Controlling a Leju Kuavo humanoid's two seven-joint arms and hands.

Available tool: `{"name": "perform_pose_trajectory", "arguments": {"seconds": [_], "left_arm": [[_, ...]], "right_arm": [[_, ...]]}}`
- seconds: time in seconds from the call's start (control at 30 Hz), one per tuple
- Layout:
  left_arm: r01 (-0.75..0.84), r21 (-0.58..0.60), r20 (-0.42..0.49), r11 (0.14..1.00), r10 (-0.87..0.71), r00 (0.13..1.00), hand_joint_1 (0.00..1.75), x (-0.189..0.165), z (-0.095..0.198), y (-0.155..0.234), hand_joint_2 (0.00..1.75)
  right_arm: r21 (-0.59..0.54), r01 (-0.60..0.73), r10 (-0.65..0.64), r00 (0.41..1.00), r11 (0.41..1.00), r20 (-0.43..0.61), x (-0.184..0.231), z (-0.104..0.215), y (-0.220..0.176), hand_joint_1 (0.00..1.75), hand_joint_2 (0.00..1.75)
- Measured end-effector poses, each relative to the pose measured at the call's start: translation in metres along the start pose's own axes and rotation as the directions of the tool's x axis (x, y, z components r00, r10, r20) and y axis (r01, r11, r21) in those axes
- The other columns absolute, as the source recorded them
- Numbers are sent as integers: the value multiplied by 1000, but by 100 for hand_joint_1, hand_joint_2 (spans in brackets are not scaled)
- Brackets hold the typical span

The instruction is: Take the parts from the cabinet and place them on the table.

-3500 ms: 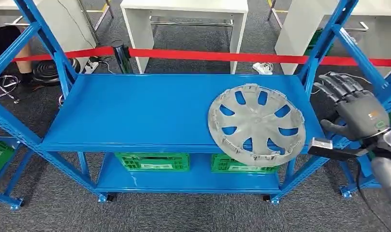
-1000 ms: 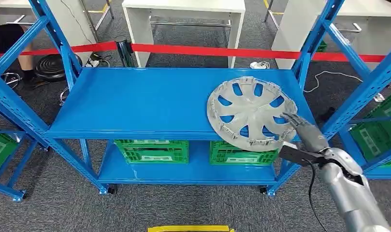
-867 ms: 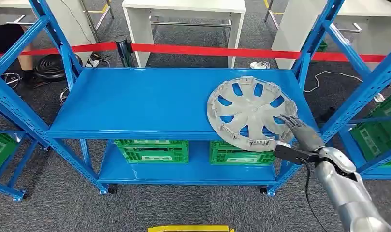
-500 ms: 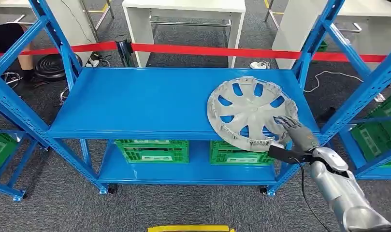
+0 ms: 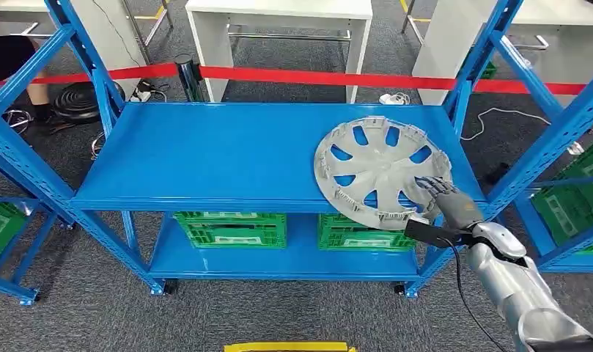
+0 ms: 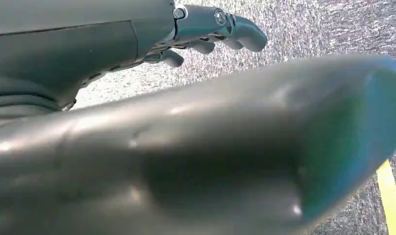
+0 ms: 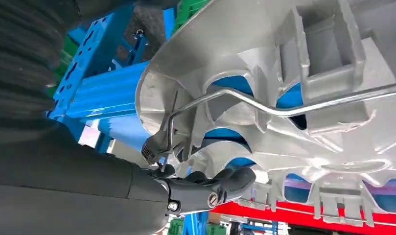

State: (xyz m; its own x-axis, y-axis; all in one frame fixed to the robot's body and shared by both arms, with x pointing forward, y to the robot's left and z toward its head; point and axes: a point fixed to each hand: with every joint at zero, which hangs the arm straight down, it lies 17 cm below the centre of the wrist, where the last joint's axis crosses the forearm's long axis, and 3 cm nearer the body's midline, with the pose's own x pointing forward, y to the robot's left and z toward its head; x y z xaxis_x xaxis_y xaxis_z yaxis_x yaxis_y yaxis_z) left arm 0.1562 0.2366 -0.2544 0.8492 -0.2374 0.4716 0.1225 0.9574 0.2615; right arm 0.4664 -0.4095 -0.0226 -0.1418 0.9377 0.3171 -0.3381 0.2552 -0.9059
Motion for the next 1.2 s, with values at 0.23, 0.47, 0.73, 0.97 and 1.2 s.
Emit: {"name": "perform_pose_trajectory", "arguments": {"seconds": [0.23, 0.47, 0.73, 0.97, 1.2], "left_arm": [[0, 0, 1, 1000, 0, 1000, 0, 0, 0, 0, 0], [1, 2, 2, 1000, -1, 1000, 0, 0, 0, 0, 0], [2, 9, -8, 1000, -2, 1000, 0, -2, 0, 1, 0], [11, 8, 1, 1000, -11, 1000, 0, 0, 0, 1, 0], [14, 7, 7, 1000, -14, 1000, 0, 1, 0, 1, 175]], "right_arm": [[1, 0, 0, 1000, 1000, -1, 0, 0, 0, 0, 175], [7, 4, -4, 1000, 1000, -10, -2, 0, 1, 42, 175], [5, 11, -11, 999, 1000, -30, -4, -3, -2, 169, 175], [2, 18, -18, 999, 1000, -45, -6, -4, -4, 175, 175], [8, 20, -20, 999, 1000, -45, -7, -4, -7, 175, 175]]}}
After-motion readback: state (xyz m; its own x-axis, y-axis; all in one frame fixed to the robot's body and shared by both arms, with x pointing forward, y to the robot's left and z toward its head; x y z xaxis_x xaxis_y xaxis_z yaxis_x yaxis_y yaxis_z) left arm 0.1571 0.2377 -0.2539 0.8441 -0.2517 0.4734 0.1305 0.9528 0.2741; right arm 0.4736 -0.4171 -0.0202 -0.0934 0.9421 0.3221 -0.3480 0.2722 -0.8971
